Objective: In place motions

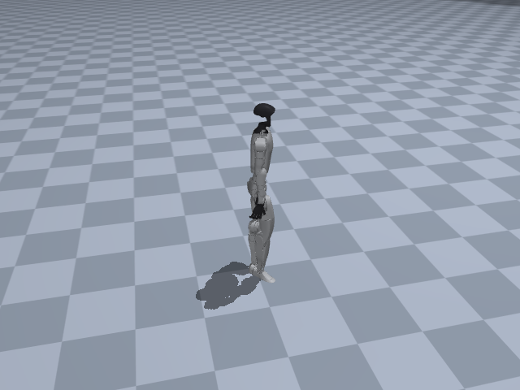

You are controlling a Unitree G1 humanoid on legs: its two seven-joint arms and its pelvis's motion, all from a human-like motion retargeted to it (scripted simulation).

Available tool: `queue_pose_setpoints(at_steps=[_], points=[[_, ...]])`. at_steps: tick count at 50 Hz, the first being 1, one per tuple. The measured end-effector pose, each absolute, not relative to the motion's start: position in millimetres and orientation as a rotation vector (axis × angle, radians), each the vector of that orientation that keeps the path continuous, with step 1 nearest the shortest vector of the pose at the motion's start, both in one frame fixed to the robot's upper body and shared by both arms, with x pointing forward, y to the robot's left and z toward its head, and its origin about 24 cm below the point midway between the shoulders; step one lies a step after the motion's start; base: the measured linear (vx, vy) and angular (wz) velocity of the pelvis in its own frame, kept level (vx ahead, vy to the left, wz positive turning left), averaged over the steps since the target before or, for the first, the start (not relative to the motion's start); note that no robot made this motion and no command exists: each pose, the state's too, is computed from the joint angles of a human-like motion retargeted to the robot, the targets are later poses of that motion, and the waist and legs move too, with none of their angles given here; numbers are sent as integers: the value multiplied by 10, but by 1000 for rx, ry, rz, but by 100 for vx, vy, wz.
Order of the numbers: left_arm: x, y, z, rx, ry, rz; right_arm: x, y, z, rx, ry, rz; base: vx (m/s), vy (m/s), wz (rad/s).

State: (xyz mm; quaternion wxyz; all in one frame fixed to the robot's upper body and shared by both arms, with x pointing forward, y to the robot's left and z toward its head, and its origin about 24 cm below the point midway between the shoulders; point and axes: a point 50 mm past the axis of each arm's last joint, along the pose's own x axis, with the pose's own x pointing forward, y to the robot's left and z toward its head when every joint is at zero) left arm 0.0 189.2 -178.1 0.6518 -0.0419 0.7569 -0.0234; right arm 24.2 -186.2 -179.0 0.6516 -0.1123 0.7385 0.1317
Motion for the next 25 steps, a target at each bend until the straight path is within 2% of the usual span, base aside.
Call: queue_pose_setpoints(at_steps=[5,12,20,25], points=[[193,1895,-1781,-79,1671,-42,32,-1865,-1790,-203,1743,253,32,-12,11],[460,1631,-1792,-196,1553,-71,-66,-1826,-1793,-207,1761,281,27,-8,-19],[330,1569,-1800,-131,1617,-126,348,-1677,-1806,-306,1605,416,23,-7,-66],[135,1667,-1806,-33,1678,-50,591,-1551,-1789,-349,1492,490,29,-10,-95]])
